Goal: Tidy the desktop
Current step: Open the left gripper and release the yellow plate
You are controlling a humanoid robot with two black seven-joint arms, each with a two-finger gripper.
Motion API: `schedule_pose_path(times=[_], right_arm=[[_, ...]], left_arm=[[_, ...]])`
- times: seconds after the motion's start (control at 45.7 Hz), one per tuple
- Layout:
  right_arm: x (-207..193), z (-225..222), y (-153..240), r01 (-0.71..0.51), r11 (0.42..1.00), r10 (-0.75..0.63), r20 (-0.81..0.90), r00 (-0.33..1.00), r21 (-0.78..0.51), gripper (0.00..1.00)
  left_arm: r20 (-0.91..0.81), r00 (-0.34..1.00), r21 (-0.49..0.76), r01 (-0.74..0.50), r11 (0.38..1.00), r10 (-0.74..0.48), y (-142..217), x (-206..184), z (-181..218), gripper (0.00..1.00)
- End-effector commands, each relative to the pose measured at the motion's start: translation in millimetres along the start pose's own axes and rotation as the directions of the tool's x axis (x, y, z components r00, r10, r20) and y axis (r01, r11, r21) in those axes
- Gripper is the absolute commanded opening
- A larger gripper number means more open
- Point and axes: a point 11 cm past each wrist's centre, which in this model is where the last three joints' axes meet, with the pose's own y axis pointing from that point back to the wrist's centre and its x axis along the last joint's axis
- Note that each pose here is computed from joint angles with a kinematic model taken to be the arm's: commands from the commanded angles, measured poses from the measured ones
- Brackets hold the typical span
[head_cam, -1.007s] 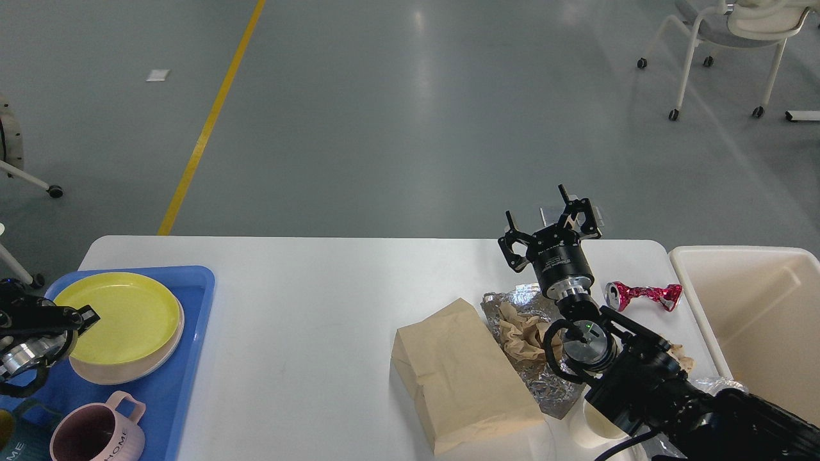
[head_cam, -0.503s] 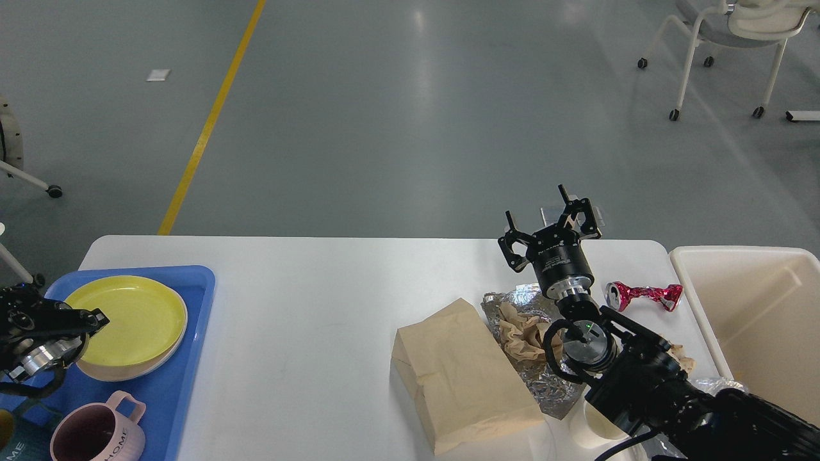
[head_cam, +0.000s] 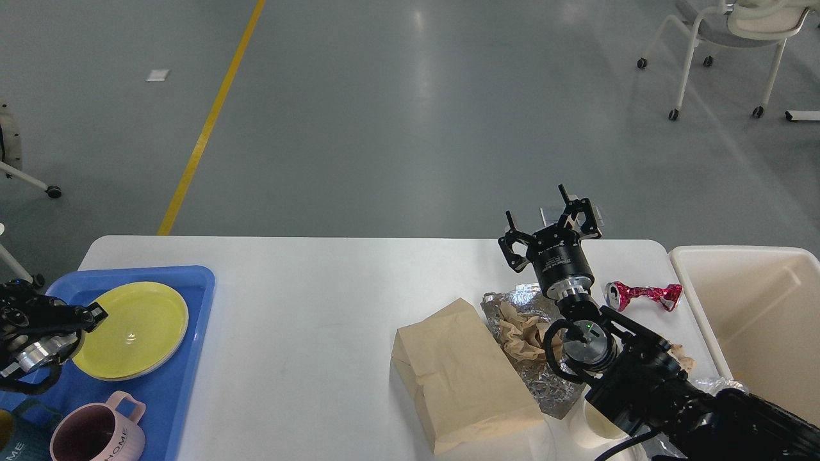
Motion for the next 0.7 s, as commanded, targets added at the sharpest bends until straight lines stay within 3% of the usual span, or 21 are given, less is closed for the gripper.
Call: schedule_pose_path(times=[0.0, 0.066, 0.35, 0.503, 0.678], right_arm=[[0, 0, 0, 0.0, 1.0, 0.0, 0.0, 1.0, 0.0, 1.0], [0, 1, 0, 0.0, 1.0, 0.0, 0.001, 1.0, -0.001, 1.0], [0, 0, 0, 0.0, 1.0, 0.0, 0.0, 1.0, 0.0, 1.0], [-1, 0, -1, 0.001, 1.0, -0.001, 0.0, 1.0, 0.001, 1.0], [-1, 0, -1, 0.001, 1.0, -0.001, 0.0, 1.0, 0.001, 1.0]], left_arm=[[-0.001, 1.0, -0.002, 0.0, 1.0, 0.0, 1, 1, 1, 0.91], [-0.003, 1.0, -0.005, -0.001, 1.0, 0.001, 3, 4, 2, 0.96], [-0.032, 0.998, -0.039, 0.049, 0.998, -0.05, 22, 39, 1, 0.96], [-0.069, 0.996, -0.122, 0.054, 0.991, -0.063, 54, 85, 13, 0.96], [0.023, 0.986, -0.258, 0.164, 0.952, -0.164, 106, 118, 39, 0.96]])
